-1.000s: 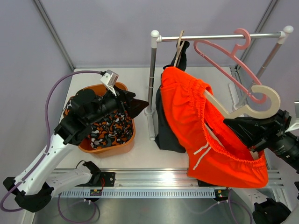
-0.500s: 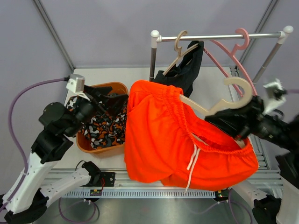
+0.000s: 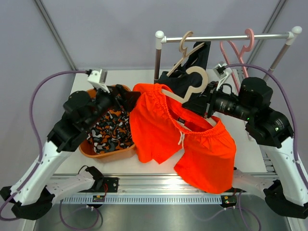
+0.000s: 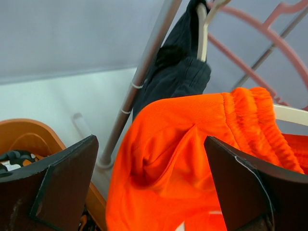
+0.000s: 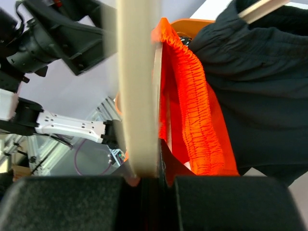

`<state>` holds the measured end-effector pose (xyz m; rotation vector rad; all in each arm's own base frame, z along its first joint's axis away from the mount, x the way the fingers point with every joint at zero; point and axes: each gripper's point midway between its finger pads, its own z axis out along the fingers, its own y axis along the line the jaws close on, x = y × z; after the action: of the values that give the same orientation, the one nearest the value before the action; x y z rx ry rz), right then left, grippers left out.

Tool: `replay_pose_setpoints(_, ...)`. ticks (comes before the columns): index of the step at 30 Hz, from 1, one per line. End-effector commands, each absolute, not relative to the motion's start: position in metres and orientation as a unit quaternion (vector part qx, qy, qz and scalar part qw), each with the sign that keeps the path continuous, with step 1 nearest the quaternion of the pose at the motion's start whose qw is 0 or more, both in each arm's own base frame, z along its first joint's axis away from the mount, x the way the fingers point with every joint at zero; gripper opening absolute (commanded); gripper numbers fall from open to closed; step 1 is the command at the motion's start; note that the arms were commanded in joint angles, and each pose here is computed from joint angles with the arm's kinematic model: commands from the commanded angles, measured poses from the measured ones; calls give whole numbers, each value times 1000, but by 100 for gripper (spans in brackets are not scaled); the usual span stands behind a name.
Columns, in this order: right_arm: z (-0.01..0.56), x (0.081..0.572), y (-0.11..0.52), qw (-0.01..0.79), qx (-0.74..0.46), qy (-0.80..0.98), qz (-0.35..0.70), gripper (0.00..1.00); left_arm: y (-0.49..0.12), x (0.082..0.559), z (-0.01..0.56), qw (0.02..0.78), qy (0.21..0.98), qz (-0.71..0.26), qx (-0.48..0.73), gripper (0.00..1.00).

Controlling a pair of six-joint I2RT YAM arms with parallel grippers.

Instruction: Remove the shorts from the hanger

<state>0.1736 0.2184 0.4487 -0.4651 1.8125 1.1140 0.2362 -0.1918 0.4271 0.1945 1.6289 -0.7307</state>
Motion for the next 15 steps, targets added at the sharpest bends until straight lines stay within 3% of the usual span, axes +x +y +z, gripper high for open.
replay_pose_setpoints(1,466,200,229,522,-176,731,403,0,-211,239,423,607,716,-329,106,96)
replay_pose_setpoints(8,449,223,250,547,-144,771,292,0,-225,240,413,599,718,-336,111,96)
replay_pose_setpoints(15,448,228,267,556,-136,778,259,0,-228,238,399,583,732,-333,118,97)
